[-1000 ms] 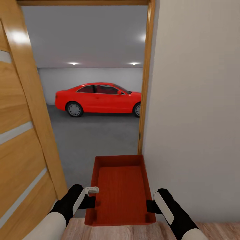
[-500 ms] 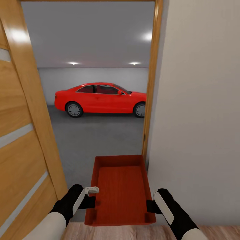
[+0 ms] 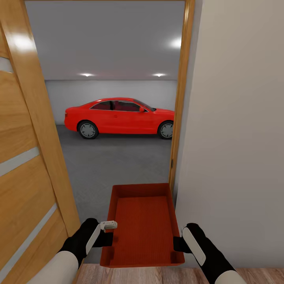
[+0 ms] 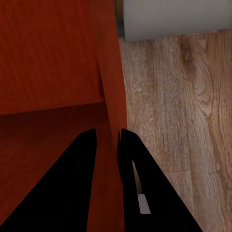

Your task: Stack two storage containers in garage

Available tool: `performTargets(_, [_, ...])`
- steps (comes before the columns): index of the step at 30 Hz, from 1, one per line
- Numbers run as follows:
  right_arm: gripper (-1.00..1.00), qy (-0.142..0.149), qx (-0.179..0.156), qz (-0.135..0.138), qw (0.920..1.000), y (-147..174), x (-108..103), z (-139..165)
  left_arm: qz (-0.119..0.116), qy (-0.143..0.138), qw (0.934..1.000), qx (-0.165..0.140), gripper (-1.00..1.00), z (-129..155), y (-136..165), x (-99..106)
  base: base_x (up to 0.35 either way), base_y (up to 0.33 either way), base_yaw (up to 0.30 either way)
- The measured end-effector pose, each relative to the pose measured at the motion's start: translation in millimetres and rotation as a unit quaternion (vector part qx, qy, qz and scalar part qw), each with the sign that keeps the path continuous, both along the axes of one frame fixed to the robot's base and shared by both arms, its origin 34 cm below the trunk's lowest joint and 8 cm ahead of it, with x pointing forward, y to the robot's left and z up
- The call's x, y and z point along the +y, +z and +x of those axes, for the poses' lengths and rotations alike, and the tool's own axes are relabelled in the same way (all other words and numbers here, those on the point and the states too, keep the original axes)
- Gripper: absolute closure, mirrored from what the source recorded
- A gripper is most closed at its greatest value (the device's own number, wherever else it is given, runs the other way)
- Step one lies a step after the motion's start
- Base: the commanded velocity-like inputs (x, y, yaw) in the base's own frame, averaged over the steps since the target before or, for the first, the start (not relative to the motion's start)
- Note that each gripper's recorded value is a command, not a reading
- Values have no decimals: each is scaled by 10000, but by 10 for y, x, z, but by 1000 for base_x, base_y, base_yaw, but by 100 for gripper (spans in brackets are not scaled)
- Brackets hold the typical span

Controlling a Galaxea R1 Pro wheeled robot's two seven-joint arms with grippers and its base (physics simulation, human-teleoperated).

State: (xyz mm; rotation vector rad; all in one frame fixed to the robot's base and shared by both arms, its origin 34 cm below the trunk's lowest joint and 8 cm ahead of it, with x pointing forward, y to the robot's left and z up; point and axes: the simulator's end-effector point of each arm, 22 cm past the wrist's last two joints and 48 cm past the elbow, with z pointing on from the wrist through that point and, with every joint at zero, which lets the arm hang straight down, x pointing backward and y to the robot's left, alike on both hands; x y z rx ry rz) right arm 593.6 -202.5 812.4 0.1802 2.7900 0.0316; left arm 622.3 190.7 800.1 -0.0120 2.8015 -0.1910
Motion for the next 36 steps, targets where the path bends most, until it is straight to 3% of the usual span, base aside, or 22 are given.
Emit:
performTargets(25, [100, 1, 2, -1, 10000, 0, 0, -2, -1, 0, 10000, 1, 100, -3, -1, 0, 118, 67, 0])
performTargets(36, [100, 1, -1, -1, 10000, 4, 0, -4, -1, 0, 10000, -2, 100, -5, 3, 0, 295, 0, 0])
